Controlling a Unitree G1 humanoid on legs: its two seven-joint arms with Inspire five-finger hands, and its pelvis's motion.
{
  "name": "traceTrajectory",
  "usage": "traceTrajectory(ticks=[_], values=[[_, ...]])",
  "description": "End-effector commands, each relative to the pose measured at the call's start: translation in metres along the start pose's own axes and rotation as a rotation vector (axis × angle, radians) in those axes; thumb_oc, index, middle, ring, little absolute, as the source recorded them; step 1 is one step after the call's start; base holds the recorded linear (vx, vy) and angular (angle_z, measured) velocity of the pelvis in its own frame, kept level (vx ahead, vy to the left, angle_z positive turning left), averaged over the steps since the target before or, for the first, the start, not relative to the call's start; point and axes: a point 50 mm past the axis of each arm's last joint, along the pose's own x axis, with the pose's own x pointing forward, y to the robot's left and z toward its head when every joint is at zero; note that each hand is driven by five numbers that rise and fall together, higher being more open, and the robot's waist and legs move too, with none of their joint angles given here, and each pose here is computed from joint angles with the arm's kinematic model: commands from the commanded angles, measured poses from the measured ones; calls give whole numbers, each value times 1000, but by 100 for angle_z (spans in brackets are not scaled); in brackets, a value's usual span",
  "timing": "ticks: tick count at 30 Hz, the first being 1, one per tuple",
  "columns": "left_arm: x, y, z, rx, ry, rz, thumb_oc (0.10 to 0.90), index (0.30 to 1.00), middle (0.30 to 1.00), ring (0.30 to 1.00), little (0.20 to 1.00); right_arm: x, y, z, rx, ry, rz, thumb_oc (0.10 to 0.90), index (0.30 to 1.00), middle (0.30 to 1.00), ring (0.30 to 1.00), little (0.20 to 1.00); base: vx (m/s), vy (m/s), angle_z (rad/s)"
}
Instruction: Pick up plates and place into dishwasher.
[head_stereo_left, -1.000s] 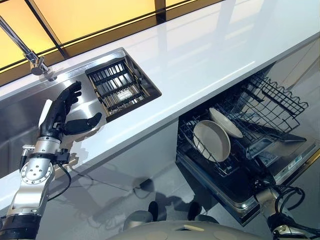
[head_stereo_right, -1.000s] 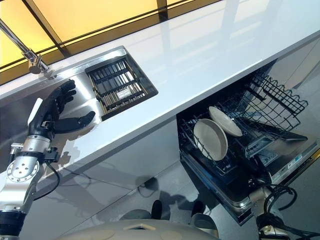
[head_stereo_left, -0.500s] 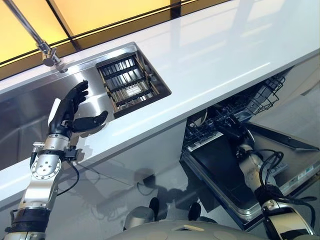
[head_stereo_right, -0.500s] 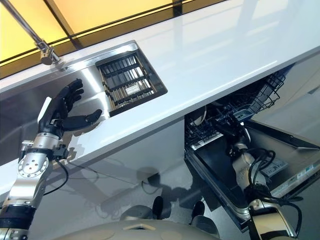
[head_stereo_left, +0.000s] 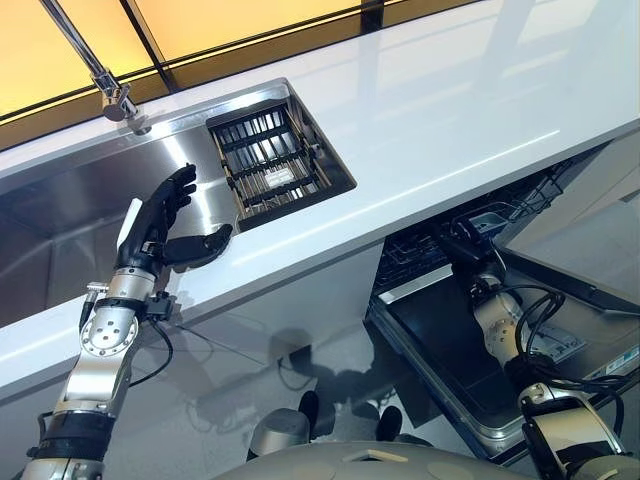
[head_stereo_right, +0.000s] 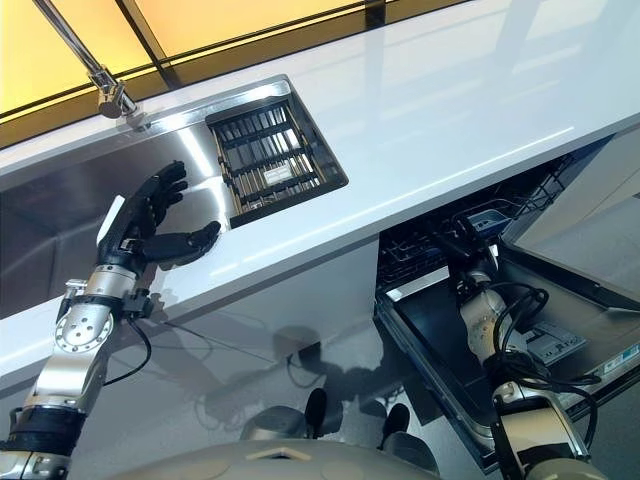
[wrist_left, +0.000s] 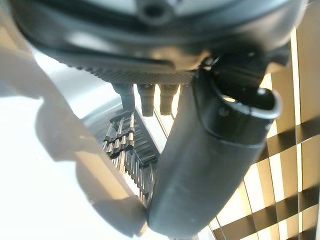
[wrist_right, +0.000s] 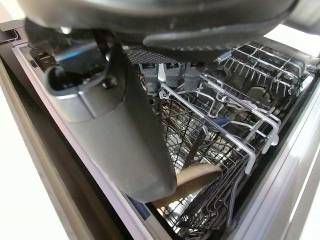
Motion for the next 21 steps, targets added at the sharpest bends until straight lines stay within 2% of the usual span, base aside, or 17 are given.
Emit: traceTrajectory(ticks=[1, 6, 9, 12, 17, 21], values=[[23, 7, 44, -29, -238, -4, 800, 900, 900, 900, 900, 4, 140, 98, -12, -397, 424, 800, 900, 900, 900, 900, -10, 33, -1], [31, 6, 49, -44, -247, 17, 800, 900, 900, 900, 900, 4, 96, 103, -117, -411, 206, 800, 900, 900, 900, 900, -24, 20, -8], [35, 8, 51, -43, -255, 18, 800, 900, 900, 900, 900, 1, 71, 108, -219, -427, 132, 800, 900, 900, 900, 900, -44, -11, -11], [36, 10, 54, -28, -269, 18, 800, 900, 900, 900, 900, -7, 38, 102, -223, -392, 85, 800, 900, 900, 900, 900, -70, -63, -10], [39, 13, 59, -22, -284, 33, 800, 900, 900, 900, 900, -15, 11, 89, -296, -356, 32, 800, 900, 900, 900, 900, -71, -61, -15], [42, 15, 59, -26, -287, 47, 800, 900, 900, 900, 900, -15, 2, 85, -298, -334, 3, 800, 900, 900, 900, 900, -65, -72, -4]])
